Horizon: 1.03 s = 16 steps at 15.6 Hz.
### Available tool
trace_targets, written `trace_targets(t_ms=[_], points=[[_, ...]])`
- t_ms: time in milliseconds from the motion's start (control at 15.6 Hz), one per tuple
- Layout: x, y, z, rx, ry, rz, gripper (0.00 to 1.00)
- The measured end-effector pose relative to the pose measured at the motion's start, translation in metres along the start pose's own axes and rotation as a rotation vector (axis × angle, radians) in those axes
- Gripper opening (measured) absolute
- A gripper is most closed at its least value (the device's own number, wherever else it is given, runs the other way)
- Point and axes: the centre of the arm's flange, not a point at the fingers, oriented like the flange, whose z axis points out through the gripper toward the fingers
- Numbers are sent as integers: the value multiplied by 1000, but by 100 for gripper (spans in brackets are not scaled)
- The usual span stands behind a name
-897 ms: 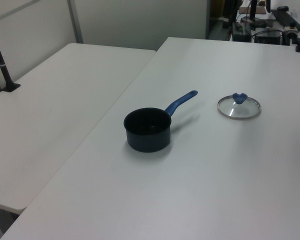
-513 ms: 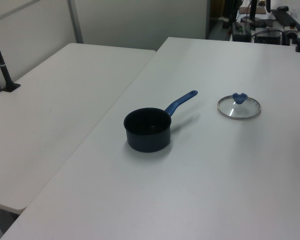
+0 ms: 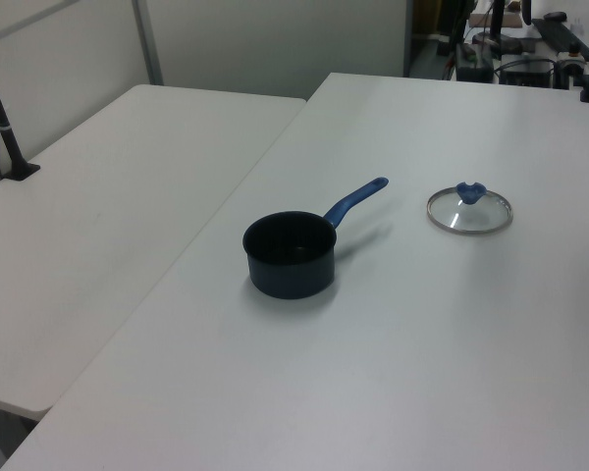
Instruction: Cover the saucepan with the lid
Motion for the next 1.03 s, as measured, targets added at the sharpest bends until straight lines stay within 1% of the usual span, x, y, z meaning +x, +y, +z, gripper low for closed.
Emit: trace_targets(t_ms=[64,128,320,384,448,513,641,769,897,1025], points=[[-2,1,1,-2,-15,-23,100],[-4,3,3,-12,-39,-67,100],[-10,16,14,-82,-110,-292,100],[-12,21,20,-100,-135,-336,100],[-14,23,29,-106,-158,-353,100],[-17,26,40,-101,-182,-348,100],[-24,32,71,-96,-218,-284,100],[-29,37,113,-96,-221,-255,100],[-40,37,160,-91,-227,-256,100],[-53,36,195,-84,-242,-263,100]])
